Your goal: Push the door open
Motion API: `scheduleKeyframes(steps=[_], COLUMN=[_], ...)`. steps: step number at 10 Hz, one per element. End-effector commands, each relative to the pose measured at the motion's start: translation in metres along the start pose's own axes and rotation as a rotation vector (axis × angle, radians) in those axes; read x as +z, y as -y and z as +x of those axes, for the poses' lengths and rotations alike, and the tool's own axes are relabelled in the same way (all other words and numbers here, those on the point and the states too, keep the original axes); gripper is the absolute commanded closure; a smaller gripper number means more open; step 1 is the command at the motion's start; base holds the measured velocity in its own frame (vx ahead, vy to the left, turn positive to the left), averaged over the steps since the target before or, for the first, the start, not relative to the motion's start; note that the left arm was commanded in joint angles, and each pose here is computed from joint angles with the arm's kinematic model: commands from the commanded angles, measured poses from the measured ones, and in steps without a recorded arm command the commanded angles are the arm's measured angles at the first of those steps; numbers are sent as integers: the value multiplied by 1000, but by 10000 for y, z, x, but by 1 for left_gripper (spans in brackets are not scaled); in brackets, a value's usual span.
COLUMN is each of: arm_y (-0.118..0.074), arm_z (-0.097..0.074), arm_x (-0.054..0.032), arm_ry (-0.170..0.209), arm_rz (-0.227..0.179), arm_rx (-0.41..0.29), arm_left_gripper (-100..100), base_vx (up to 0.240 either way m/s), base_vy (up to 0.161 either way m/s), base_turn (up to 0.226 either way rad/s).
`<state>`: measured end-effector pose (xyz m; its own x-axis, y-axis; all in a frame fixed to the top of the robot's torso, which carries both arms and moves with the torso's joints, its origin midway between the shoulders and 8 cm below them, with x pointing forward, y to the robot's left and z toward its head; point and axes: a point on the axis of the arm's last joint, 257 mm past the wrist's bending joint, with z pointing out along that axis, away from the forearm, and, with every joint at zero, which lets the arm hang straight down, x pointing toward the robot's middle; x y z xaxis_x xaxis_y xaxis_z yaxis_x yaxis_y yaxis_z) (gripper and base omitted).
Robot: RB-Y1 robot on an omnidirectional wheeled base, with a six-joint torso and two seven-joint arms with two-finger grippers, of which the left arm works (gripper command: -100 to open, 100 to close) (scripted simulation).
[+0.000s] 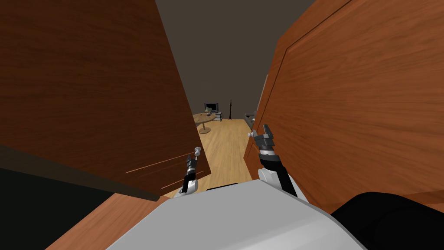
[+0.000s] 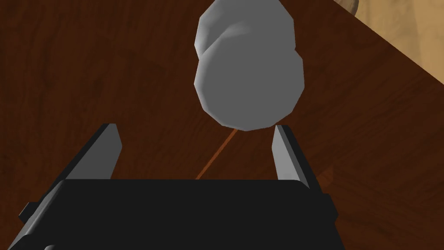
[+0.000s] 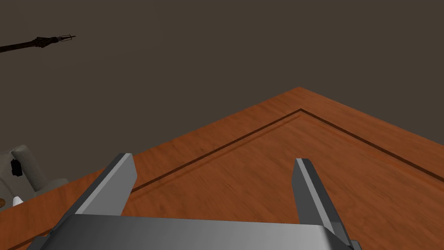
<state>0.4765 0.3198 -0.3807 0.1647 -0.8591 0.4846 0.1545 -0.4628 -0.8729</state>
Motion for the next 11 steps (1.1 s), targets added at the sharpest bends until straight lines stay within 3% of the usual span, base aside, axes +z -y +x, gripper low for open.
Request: scheduleKeyframes(steps=[1,11], arm_y=[-2,-66], arm_z=[27,101], arm_x=[4,-24], arm_ry=[1,38], arm_rz=[3,24], arm_rx=[-48,-389], arm_left_gripper=[-100,-100], base_vx=[-48,-50], base_vy=[9,16], base_turn=[-27,-45])
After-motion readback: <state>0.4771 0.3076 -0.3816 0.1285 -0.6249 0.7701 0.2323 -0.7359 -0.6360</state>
